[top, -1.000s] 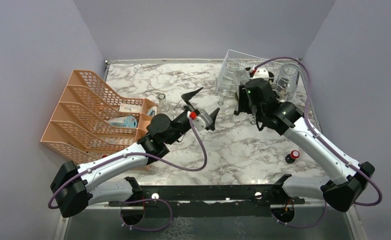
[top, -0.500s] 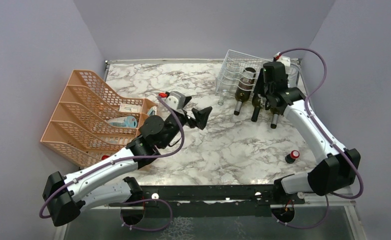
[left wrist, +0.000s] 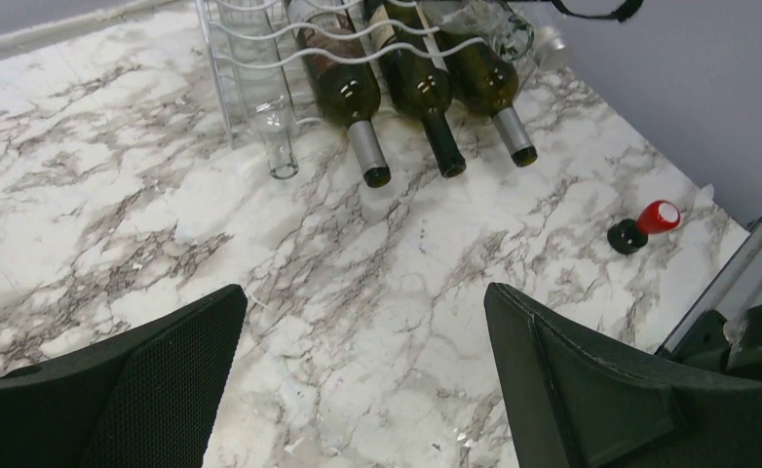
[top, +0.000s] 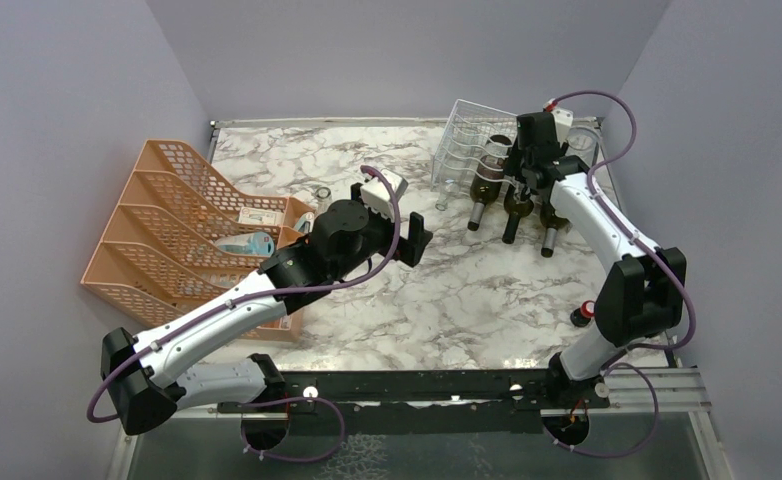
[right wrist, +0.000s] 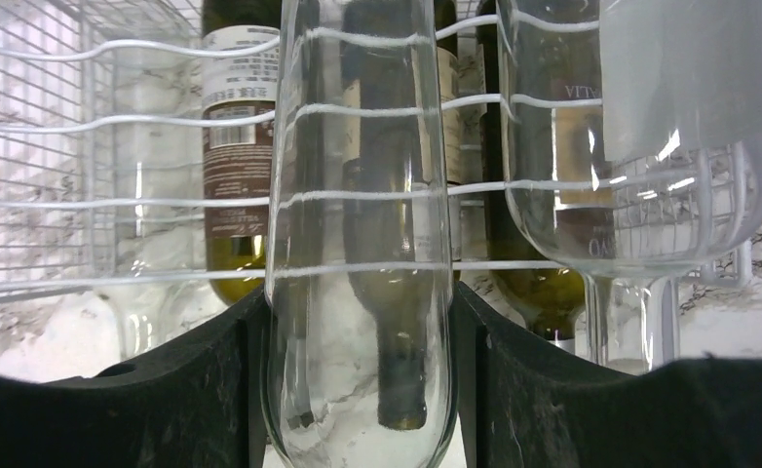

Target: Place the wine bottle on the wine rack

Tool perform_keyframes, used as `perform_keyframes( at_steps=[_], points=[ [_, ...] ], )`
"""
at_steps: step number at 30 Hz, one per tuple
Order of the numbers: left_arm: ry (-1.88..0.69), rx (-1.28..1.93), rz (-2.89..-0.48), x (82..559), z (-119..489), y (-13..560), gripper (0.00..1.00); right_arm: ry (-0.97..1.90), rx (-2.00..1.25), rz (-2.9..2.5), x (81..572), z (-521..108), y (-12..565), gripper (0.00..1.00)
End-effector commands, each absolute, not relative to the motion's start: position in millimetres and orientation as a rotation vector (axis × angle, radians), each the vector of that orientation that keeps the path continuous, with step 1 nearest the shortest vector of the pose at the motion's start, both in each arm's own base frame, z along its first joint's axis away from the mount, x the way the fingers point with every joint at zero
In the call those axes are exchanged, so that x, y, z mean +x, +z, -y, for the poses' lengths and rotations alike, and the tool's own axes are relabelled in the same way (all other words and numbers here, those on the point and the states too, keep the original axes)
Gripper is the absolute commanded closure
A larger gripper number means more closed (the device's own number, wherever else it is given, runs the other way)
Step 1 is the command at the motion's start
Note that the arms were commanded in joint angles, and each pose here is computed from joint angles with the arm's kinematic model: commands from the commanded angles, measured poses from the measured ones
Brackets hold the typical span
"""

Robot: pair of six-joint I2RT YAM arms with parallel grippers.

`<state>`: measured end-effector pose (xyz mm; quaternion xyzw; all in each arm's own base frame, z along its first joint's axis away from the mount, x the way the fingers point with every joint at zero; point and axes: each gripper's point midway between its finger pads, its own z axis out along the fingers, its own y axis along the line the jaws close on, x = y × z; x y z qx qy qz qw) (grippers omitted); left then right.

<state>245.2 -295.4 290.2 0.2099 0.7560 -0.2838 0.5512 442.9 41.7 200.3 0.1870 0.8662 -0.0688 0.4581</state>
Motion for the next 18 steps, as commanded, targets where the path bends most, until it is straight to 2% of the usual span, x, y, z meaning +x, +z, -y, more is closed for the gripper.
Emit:
perform_keyframes(
  at_steps=[1, 18],
  points=[
    [-0.662, 0.545, -1.808, 241, 293, 286, 0.01, -0.16, 0.536, -2.021, 470, -30, 222, 0.99],
    [-0.668, 0.562, -1.826, 243, 300, 282, 0.01, -0.21, 0.481, -1.971, 490, -17, 203, 0.99]
  ],
)
